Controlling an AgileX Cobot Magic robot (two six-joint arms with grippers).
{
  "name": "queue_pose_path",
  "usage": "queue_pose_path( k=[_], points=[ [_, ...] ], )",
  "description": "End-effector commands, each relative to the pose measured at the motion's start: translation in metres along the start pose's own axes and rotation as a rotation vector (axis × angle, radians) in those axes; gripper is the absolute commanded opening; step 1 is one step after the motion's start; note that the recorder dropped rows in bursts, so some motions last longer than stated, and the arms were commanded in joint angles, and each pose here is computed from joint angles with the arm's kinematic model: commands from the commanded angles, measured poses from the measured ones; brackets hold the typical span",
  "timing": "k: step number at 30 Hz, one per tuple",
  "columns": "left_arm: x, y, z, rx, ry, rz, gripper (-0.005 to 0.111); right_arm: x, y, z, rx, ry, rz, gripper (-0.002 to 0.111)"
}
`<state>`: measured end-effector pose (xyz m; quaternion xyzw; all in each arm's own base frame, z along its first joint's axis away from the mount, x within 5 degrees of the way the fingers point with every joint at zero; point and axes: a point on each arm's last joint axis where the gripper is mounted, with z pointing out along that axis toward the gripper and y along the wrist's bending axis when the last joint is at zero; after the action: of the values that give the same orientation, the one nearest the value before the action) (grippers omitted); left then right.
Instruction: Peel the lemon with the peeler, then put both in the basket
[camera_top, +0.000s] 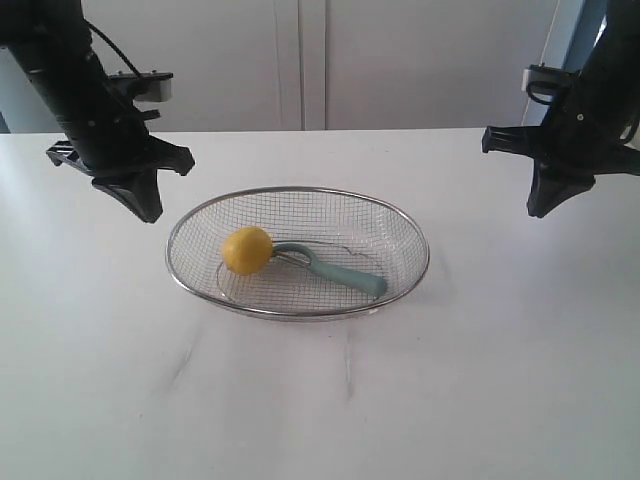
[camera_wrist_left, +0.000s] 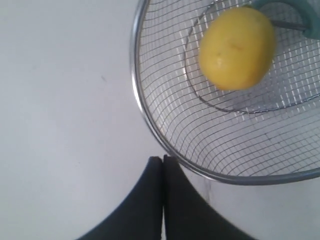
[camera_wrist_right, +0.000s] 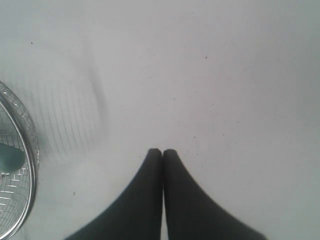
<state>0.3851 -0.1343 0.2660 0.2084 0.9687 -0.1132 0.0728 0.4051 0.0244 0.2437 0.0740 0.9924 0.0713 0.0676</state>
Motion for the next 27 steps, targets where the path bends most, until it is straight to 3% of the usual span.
queue_pose_path(
  k=[1,9,27],
  points=[
    [0.008,0.013,-0.01,-0.013,0.046,-0.053,0.0,0.001,-0.001,-0.005,-0.003,-0.014,0.007,0.0],
    [0.015,0.028,-0.015,-0.1,0.093,-0.087,0.0,0.0,-0.001,-0.005,-0.004,-0.022,0.007,0.0],
    [0.049,0.0,-0.103,-0.11,-0.083,-0.056,0.0,0.0,-0.001,-0.005,-0.004,-0.025,0.007,0.0]
  ],
)
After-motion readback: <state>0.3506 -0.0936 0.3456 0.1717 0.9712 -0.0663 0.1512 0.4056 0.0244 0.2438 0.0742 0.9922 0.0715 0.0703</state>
